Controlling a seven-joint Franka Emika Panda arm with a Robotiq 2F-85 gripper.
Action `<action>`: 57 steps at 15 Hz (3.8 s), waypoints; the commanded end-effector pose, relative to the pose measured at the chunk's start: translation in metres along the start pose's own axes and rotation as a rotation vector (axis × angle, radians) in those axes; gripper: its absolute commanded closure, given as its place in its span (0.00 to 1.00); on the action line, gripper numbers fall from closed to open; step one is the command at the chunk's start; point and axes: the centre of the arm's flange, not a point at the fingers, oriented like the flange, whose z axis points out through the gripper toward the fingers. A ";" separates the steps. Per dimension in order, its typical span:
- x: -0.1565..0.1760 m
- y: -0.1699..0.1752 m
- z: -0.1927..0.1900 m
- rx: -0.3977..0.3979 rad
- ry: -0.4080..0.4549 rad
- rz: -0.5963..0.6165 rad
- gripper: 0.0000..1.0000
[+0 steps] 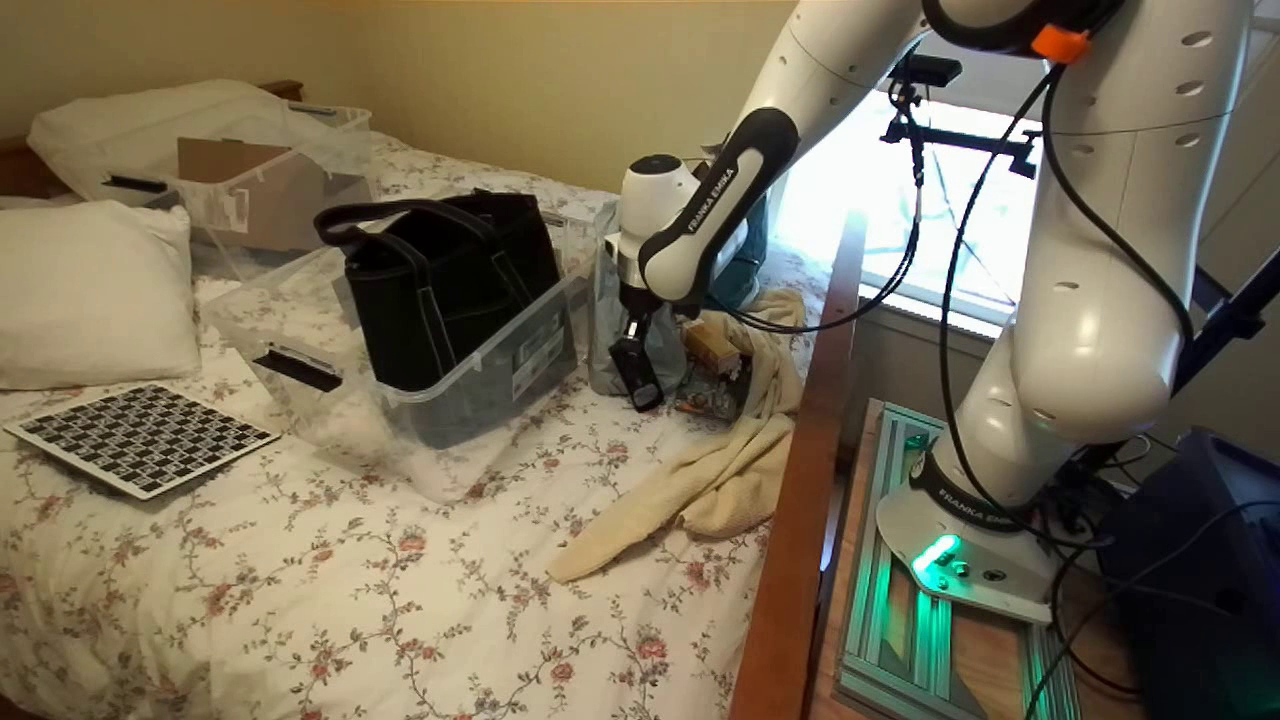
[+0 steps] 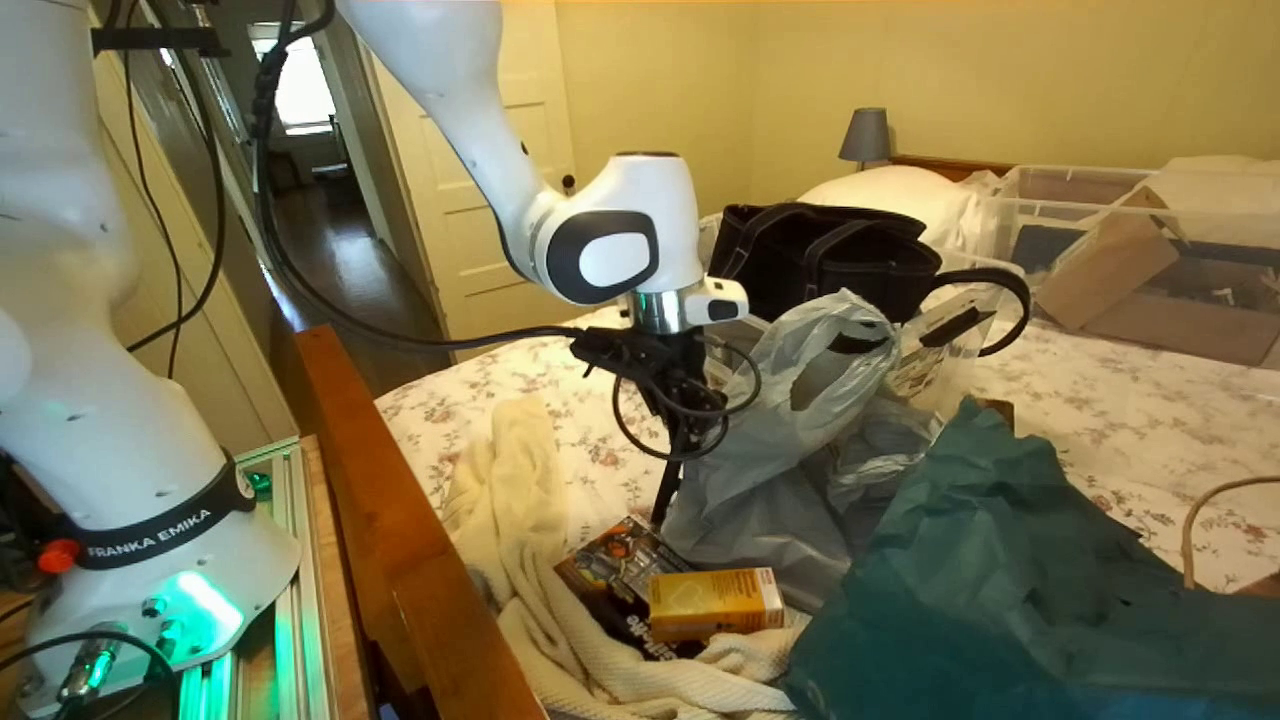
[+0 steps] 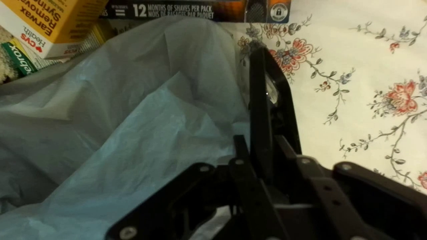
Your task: Put the black tag in the storage box
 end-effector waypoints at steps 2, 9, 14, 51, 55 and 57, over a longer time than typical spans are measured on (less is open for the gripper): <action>0.000 0.003 0.003 0.015 0.010 0.014 0.99; -0.011 0.006 -0.022 0.055 0.034 0.106 0.96; -0.024 0.005 -0.068 -0.012 0.082 0.204 0.96; 0.035 -0.065 -0.265 -0.020 0.495 0.124 0.84; 0.035 -0.065 -0.266 -0.021 0.497 0.124 0.84; 0.035 -0.065 -0.266 -0.021 0.497 0.124 0.84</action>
